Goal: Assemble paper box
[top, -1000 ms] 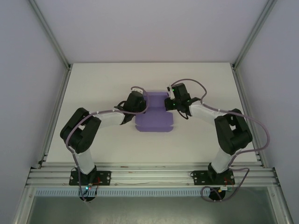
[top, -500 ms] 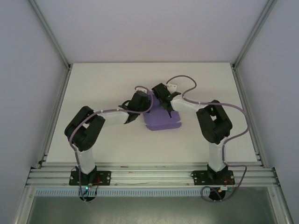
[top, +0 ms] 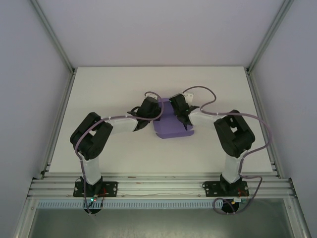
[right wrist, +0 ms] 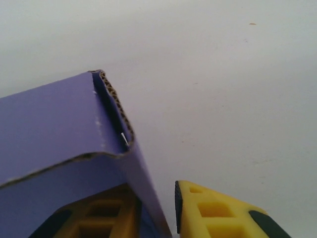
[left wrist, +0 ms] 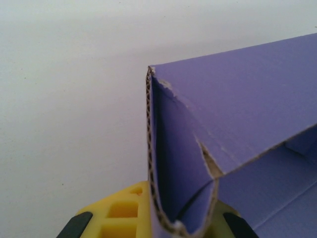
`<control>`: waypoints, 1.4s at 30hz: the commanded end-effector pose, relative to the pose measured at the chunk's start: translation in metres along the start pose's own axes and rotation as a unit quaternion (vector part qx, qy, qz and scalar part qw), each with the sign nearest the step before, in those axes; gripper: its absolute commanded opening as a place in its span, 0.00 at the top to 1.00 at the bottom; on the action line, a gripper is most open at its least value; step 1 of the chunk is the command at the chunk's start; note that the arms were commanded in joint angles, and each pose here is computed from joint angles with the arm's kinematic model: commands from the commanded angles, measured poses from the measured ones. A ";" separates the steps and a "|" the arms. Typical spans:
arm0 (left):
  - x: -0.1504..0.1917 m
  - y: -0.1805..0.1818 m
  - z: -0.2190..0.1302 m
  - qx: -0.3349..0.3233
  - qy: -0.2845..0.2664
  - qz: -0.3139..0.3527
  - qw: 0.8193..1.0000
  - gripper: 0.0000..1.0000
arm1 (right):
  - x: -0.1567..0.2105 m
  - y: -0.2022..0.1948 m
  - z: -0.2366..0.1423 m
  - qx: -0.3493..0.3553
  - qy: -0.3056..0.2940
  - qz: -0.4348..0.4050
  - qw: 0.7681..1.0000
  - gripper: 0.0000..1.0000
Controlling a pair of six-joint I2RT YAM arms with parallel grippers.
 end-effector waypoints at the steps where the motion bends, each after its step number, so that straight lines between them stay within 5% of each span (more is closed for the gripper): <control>1: -0.003 0.010 0.000 -0.018 0.004 -0.005 1.000 1.00 | -0.022 -0.011 0.005 -0.021 -0.034 0.010 0.999 0.75; 12: 0.000 0.012 0.002 -0.023 0.008 -0.002 1.000 1.00 | -0.016 0.011 0.000 -0.159 0.002 0.001 0.987 0.71; 24: -0.001 0.012 0.002 -0.024 0.010 0.000 1.000 1.00 | -0.017 0.008 -0.001 -0.166 0.017 -0.006 0.986 0.74; 32: -0.002 0.009 0.003 -0.017 0.013 -0.011 1.000 1.00 | -0.004 -0.008 0.022 -0.087 0.033 -0.019 0.995 0.84; 37: -0.002 0.012 0.003 -0.031 0.019 -0.022 0.999 1.00 | -0.010 -0.034 0.031 0.065 -0.004 -0.048 0.997 0.93; 42: -0.002 0.015 0.003 -0.042 0.024 -0.028 0.998 1.00 | -0.020 -0.067 0.023 0.222 -0.027 -0.051 0.973 0.96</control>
Point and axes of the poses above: each hand's point on the last joint's axis, 136 mm out from that joint toward the fingers, its own z axis out along the fingers, its own y axis along the line the jaws close on, x = y × z, the point moved 1 cm from there along -z, back along the fingers, and after that the axes turned 2 degrees about z, right-handed, at the moved point
